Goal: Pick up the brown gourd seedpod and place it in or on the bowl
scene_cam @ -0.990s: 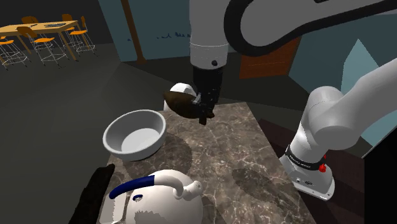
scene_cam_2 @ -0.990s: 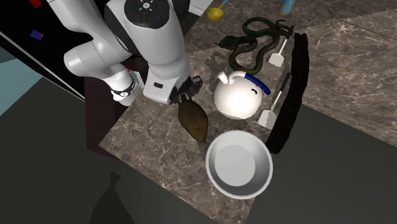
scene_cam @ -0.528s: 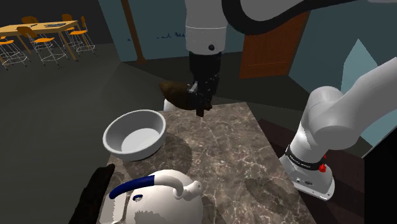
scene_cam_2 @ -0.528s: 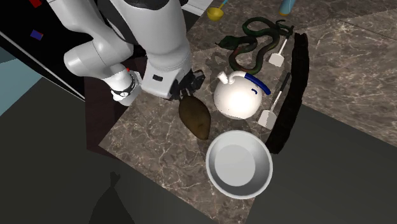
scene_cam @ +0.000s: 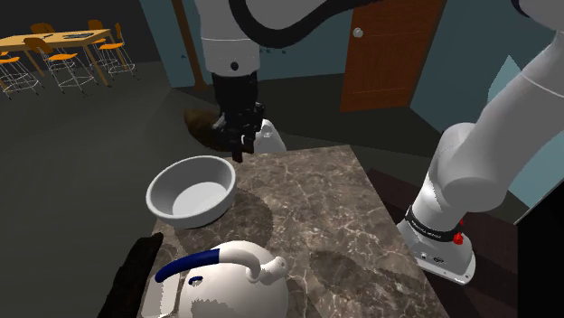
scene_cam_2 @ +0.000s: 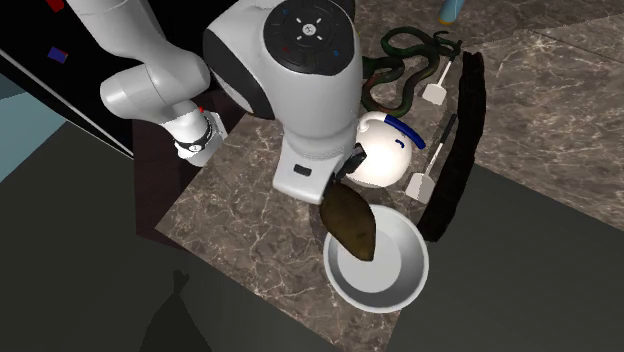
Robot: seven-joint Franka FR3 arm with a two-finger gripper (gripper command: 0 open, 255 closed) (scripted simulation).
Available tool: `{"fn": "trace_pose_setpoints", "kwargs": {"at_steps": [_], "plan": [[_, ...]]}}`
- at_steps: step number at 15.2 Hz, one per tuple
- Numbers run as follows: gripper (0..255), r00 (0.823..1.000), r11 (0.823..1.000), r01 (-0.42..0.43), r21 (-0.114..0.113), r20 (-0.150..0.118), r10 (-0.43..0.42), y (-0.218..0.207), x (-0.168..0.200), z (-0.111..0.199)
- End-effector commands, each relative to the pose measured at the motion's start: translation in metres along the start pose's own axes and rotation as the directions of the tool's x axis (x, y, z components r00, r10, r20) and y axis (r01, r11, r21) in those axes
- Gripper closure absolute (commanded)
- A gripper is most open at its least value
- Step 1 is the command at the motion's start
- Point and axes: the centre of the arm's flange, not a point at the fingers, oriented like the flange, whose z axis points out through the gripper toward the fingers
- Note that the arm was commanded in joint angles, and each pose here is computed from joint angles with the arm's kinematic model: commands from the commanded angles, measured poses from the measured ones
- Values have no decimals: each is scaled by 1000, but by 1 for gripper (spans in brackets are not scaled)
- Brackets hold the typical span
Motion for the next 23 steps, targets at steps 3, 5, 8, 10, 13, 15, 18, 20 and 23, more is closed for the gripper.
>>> {"fn": "trace_pose_setpoints", "kwargs": {"at_steps": [3,5,8,10,13,15,18,20,23], "plan": [[255,1000,1000,-1,1,-1,1,-21,50,0],[255,1000,1000,-1,1,-1,1,-31,74,0],[255,1000,1000,-1,1,-1,1,-37,89,11],[255,1000,1000,-1,1,-1,1,-35,89,22],[255,1000,1000,-1,1,-1,1,-34,89,37],[255,1000,1000,-1,1,-1,1,-33,89,48],[255,1000,1000,-1,1,-1,1,-31,89,64],[255,1000,1000,-1,1,-1,1,-30,89,73],[255,1000,1000,-1,1,-1,1,-30,89,73]]}}
